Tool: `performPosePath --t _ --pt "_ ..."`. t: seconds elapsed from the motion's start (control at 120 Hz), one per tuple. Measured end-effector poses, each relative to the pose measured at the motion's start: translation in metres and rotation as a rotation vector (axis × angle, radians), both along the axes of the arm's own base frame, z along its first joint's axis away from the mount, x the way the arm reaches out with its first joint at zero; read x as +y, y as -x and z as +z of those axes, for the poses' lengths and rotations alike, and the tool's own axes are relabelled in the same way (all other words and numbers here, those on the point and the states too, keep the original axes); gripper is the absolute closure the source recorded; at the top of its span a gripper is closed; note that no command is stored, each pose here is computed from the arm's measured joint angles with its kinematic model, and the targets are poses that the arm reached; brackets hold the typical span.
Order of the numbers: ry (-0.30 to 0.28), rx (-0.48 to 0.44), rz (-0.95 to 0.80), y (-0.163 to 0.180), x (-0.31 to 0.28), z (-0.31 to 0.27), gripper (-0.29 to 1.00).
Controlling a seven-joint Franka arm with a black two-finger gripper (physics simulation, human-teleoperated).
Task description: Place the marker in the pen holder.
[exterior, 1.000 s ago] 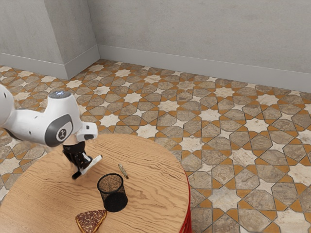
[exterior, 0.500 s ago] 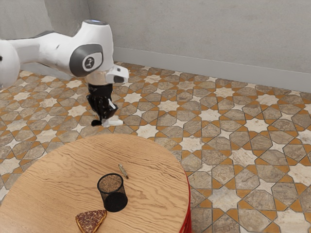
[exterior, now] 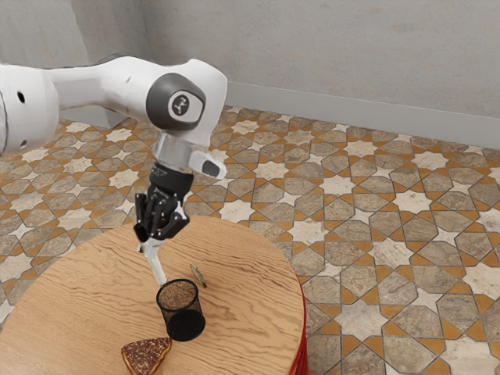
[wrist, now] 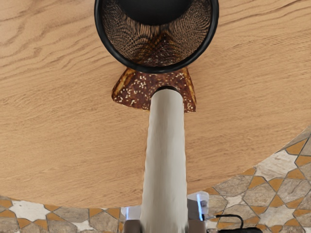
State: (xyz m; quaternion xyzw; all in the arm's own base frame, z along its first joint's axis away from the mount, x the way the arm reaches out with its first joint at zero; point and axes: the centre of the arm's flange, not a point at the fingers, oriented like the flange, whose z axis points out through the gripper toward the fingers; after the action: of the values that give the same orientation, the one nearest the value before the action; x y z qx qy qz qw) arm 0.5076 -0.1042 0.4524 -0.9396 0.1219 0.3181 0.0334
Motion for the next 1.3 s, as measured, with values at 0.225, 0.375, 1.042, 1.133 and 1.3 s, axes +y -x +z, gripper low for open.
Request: performPosePath --t 0.225,0.375,1.042,1.133,1.3 --pt "-0.037 0.126 -0.003 0.007 -0.018 -0.036 0.79" --pt "-0.046 0.135 0.014 0.000 -0.015 -0.047 0.79" --pt "-0.055 0.112 0.005 -0.054 -0.019 -0.102 0.79" --pt "-0.052 0.117 0.004 -0.056 -0.018 -0.110 0.78" --pt "-0.040 0.118 0.004 -0.056 -0.019 -0.113 0.43"
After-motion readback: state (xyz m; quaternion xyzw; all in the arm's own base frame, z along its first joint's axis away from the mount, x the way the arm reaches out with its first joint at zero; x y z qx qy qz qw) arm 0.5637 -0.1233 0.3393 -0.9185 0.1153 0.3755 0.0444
